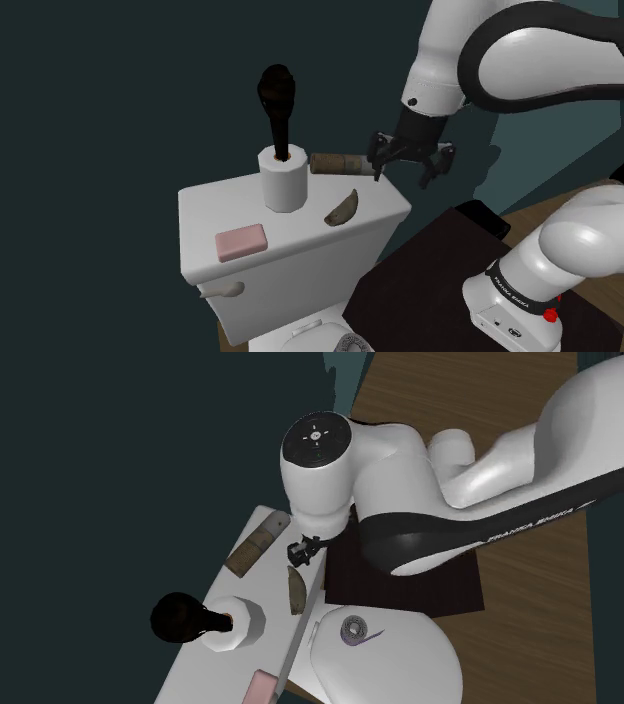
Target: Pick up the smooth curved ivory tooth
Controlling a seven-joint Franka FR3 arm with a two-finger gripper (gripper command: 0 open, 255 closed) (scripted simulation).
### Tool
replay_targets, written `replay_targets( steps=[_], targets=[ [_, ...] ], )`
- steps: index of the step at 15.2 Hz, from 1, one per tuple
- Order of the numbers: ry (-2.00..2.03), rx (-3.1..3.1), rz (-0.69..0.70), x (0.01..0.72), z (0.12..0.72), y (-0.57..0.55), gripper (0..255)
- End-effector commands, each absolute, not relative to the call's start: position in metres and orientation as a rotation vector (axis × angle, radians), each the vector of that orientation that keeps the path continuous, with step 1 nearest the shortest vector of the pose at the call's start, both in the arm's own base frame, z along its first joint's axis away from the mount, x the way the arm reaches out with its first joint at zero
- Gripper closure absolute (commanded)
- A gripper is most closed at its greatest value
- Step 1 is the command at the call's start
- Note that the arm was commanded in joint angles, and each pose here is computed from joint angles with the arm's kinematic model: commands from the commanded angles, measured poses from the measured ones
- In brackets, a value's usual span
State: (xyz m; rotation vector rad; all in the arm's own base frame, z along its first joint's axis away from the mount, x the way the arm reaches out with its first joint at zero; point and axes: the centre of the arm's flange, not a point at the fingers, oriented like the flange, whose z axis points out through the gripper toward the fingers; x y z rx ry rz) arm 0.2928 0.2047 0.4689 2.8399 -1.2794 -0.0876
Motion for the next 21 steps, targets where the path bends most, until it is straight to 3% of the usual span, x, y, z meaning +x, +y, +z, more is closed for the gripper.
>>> replay_targets(
  steps=[1, 7, 17, 18, 21],
  targets=[
    [-1.435, 2.756, -0.081, 0.303, 0.457, 0.228, 0],
    [-1.823, 2.487, -0.057, 0.347, 0.423, 0.285, 0],
    [-1.823, 2.487, -0.057, 0.347, 0.383, 0.285, 0],
    [-1.823, 2.487, -0.057, 0.347, 0.383, 0.286, 255],
    [-1.823, 2.487, -0.057, 0.347, 0.383, 0.285, 255]
  ],
)
